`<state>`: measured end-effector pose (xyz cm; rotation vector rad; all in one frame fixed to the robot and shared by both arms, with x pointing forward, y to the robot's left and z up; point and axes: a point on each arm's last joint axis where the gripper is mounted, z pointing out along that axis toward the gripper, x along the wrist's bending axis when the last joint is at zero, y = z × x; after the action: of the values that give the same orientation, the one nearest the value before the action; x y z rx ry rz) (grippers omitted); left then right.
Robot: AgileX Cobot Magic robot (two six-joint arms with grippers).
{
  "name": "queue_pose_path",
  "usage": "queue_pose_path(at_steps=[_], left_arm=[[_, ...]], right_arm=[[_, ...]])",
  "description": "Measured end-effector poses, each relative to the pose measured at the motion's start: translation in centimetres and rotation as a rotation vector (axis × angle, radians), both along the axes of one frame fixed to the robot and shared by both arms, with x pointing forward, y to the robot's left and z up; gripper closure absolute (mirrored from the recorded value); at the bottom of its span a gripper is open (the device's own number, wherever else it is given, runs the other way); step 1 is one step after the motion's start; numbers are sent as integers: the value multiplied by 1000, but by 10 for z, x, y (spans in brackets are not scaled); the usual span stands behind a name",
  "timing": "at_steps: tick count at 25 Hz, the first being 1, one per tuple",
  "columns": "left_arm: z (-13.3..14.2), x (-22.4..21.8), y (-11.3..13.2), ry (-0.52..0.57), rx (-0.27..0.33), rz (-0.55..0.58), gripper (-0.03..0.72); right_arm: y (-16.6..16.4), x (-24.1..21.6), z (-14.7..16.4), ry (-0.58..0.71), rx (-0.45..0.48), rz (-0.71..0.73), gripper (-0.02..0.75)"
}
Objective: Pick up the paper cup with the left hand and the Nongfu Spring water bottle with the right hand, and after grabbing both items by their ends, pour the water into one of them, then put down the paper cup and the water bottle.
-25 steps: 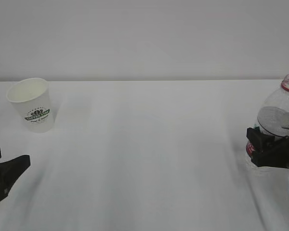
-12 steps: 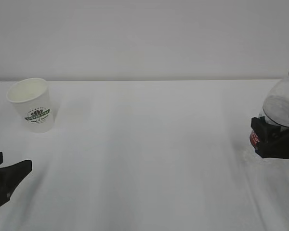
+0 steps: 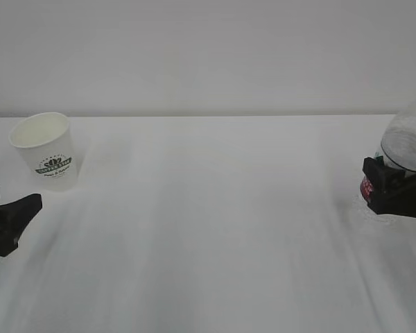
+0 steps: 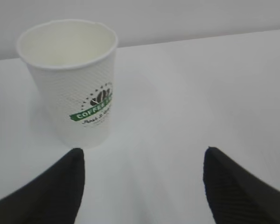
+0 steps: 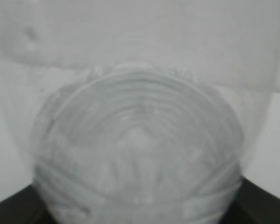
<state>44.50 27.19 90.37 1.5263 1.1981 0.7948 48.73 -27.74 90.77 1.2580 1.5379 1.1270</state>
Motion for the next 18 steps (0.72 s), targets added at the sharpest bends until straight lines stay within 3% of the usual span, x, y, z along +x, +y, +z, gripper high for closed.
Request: queue_pose_path(at_steps=[10,18], left_arm=[[-9,2,6,33,20,61,7],[-6,13,19,9,11,142,44]], right_arm=[[0,0,0,0,2,-2,253],[0,0,0,0,1,3,253]])
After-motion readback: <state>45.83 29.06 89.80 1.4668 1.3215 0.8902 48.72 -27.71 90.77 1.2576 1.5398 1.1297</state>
